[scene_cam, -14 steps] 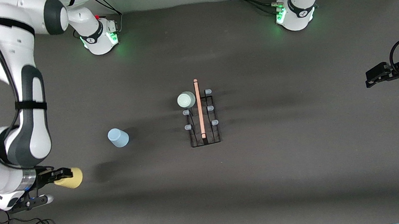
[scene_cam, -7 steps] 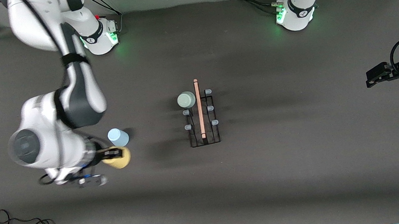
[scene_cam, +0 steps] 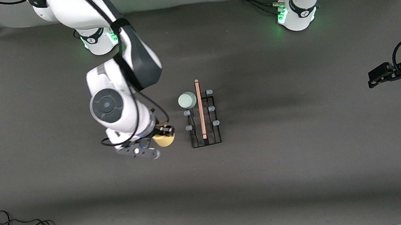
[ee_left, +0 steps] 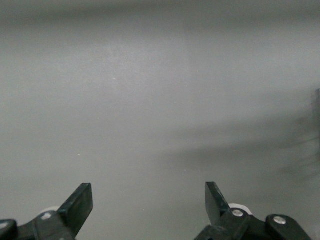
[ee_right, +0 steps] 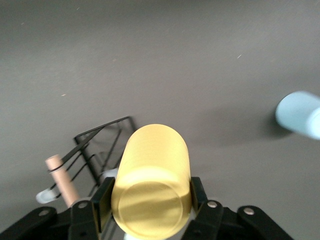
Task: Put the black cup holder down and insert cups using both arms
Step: 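Carry the yellow cup with the right gripper to the rack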
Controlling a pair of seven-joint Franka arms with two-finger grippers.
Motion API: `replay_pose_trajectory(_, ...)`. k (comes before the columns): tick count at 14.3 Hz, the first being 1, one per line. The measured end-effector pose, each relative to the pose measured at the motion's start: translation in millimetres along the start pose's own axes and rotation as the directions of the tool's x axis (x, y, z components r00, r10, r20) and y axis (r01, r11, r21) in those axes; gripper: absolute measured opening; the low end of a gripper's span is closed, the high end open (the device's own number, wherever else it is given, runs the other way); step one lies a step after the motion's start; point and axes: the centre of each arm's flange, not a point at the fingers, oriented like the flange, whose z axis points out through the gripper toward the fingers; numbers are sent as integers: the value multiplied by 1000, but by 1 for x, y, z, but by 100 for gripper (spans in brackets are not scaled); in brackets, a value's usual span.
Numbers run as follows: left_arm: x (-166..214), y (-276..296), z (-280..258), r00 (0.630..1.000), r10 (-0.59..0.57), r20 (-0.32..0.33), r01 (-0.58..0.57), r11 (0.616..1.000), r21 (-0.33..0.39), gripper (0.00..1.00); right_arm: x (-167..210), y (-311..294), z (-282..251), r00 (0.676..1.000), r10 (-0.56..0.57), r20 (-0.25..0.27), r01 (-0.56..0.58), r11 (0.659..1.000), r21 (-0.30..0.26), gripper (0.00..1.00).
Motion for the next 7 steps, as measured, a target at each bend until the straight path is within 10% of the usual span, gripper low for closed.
replay_pose_trajectory(7, 0, -1, 0, 1000, -1, 0, 1, 1000, 0, 100, -28, -60, 31, 997, 81, -8, -81, 996, 43, 65)
